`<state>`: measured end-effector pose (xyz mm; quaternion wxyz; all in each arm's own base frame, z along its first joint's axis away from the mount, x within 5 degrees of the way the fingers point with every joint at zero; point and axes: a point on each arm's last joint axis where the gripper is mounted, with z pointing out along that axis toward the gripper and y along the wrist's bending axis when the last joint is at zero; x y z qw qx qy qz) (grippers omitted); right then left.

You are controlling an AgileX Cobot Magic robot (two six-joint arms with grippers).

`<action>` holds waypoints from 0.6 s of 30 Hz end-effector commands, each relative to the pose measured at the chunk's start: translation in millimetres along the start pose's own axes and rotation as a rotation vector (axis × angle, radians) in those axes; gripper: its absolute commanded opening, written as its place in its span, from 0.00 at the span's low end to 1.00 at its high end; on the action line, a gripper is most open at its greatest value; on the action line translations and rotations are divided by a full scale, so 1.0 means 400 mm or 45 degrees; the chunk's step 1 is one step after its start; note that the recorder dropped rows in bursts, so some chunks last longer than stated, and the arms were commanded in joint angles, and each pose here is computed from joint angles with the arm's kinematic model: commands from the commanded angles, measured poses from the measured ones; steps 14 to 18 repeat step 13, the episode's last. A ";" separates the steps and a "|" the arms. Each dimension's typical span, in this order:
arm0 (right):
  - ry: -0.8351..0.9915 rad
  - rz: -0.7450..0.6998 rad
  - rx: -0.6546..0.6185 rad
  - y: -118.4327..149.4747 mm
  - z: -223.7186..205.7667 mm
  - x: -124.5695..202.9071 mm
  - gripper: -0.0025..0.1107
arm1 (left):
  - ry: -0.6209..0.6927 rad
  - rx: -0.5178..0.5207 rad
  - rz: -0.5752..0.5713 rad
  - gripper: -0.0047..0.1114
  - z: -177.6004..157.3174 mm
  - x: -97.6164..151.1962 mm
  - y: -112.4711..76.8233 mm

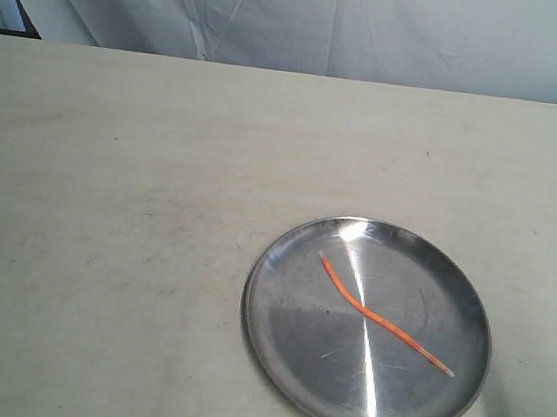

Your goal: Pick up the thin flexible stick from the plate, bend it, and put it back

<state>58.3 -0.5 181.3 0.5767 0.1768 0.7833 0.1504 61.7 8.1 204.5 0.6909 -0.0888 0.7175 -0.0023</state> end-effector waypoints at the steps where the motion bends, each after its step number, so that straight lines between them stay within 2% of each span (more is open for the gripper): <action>1: -0.010 -0.002 -0.002 0.000 0.000 -0.001 0.01 | 0.007 -0.015 0.101 0.04 -0.001 0.004 0.003; 10: -0.006 -0.002 0.001 -0.001 0.000 0.000 0.01 | 0.209 -0.123 0.239 0.04 -0.005 0.038 0.026; 18: -0.006 -0.002 0.001 -0.001 0.000 0.000 0.01 | 0.212 -0.125 0.239 0.04 -0.005 0.038 0.026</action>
